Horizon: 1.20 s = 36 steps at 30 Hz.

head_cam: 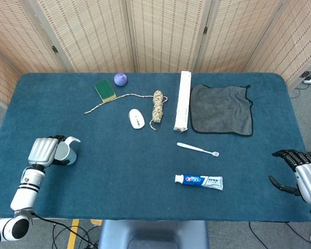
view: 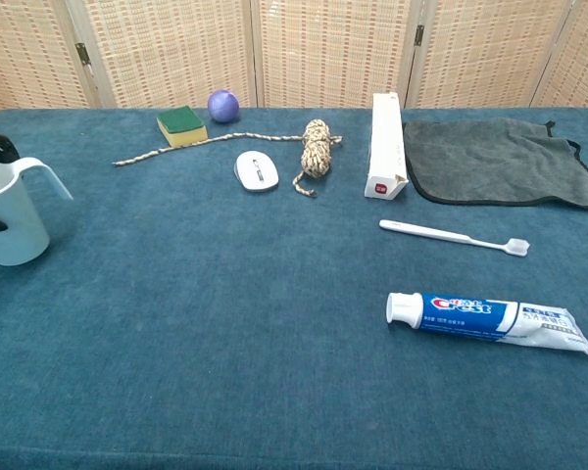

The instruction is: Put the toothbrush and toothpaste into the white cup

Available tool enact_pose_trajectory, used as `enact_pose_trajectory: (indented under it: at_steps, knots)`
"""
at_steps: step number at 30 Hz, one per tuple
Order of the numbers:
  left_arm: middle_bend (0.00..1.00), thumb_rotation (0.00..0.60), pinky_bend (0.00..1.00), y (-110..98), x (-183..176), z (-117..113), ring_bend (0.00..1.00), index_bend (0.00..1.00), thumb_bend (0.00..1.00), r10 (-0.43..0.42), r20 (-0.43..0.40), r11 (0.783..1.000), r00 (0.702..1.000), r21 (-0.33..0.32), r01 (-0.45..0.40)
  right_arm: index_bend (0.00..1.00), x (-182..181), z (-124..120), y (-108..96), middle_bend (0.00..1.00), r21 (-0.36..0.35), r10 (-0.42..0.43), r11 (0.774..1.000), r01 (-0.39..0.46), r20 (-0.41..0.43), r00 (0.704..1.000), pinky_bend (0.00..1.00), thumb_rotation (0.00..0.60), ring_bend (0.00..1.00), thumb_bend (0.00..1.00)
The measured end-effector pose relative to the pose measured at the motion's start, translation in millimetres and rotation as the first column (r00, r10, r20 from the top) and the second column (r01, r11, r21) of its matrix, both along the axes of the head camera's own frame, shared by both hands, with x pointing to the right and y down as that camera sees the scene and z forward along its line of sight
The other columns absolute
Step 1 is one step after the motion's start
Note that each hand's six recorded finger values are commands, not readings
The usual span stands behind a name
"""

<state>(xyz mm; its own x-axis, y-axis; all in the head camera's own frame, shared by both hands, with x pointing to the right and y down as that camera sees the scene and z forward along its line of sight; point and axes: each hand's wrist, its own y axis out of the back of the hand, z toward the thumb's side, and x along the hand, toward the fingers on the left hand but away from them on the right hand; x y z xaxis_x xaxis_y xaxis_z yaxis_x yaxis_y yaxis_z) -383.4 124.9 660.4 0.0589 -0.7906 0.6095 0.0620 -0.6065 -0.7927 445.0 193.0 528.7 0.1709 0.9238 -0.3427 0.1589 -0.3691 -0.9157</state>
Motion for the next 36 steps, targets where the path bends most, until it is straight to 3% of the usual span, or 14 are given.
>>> enact_pose_trajectory:
  at_steps: [6, 10, 17, 26, 31, 36]
  knots:
    - [0.46, 0.568, 0.76, -5, 49, -19, 0.49, 0.43, 0.13, 0.097, -0.128, 0.995, 0.987, 0.029, -0.094, 0.30, 1, -2, -1, 0.30, 0.005, 0.000, 1.000, 0.000, 0.000, 1.000, 0.30, 0.600, 0.25, 0.19]
    - [0.46, 0.570, 0.76, -7, 93, -33, 0.49, 0.43, 0.13, 0.192, -0.227, 0.981, 0.955, 0.062, -0.183, 0.30, 2, -3, -1, 0.30, 0.005, 0.002, 1.000, -0.002, -0.002, 1.000, 0.30, 0.600, 0.25, 0.19]
    - [0.46, 0.570, 0.76, -2, 154, -36, 0.48, 0.42, 0.13, 0.285, -0.338, 0.958, 0.897, 0.064, -0.281, 0.30, 3, -6, -1, 0.30, 0.013, 0.006, 1.000, -0.006, -0.002, 1.000, 0.30, 0.600, 0.25, 0.19]
    - [0.46, 0.571, 0.74, 10, 221, -22, 0.47, 0.40, 0.13, 0.394, -0.367, 0.914, 0.843, 0.058, -0.402, 0.30, 5, -8, 1, 0.30, 0.015, 0.010, 1.000, -0.010, -0.004, 1.000, 0.30, 0.600, 0.25, 0.19]
    - [0.44, 0.565, 0.74, 15, 247, -10, 0.46, 0.39, 0.13, 0.430, -0.343, 0.897, 0.835, 0.059, -0.437, 0.30, 7, -10, 2, 0.30, 0.017, 0.016, 1.000, -0.016, -0.006, 1.000, 0.30, 0.600, 0.25, 0.19]
    - [0.43, 0.560, 0.73, 15, 256, 0, 0.46, 0.35, 0.13, 0.432, -0.320, 0.897, 0.843, 0.055, -0.439, 0.30, 8, -12, 3, 0.30, 0.025, 0.021, 0.999, -0.021, -0.005, 1.000, 0.30, 0.600, 0.25, 0.19]
